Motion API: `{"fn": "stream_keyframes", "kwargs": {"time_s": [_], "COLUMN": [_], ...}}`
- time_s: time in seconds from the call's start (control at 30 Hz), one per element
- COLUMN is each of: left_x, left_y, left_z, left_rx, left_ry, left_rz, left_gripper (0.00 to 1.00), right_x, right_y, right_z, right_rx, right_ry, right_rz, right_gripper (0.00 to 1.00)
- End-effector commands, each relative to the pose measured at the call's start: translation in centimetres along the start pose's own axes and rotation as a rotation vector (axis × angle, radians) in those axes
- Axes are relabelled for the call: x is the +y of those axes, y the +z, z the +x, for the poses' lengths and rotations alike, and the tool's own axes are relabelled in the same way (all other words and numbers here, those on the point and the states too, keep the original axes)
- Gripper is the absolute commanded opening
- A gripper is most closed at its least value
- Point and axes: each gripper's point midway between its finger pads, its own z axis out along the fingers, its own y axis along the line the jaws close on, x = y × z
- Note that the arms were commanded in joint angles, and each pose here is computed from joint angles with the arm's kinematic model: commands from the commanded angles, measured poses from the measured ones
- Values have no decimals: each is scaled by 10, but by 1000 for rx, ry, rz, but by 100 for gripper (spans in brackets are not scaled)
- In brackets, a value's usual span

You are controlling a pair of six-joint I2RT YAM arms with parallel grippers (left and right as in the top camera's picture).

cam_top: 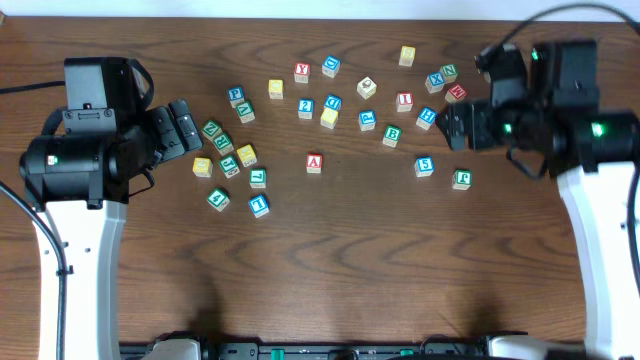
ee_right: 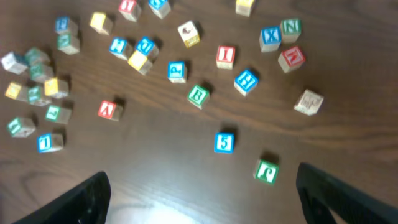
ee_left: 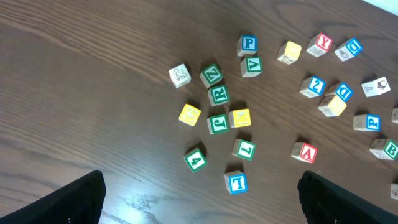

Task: Spell out AI2
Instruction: 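Move the right gripper over the red-framed I block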

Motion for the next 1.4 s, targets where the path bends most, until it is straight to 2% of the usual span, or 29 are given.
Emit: {"fn": "stream_keyframes", "kwargs": {"time_s": [0.0, 0.2, 0.4, 0.67, 1.0, 1.37], "left_x": [3, 3, 3, 3, 4, 4], "left_y": [0, 0, 0, 4, 5, 5], "left_z": [1, 1, 1, 1, 2, 2], "left_rx": [-1, -1, 0, 12, 18, 18], "left_ry": [14, 14, 14, 15, 15, 15], "left_rz": [-14, -14, -15, -19, -20, -20], "left_gripper": [98, 98, 98, 98, 98, 98], "right_x": [-5, -16, -19, -14, -9, -16], "right_y": [0, 14, 37, 58, 116, 173], "right_z": [-30, -60, -70, -78, -61, -41], "right_rx": [-7, 36, 60, 50, 153, 245], "right_ry": [31, 42, 48, 57, 105, 107], "right_rz": [55, 109, 137, 125, 170, 177], "right_gripper": [91, 91, 88, 77, 59, 61]}}
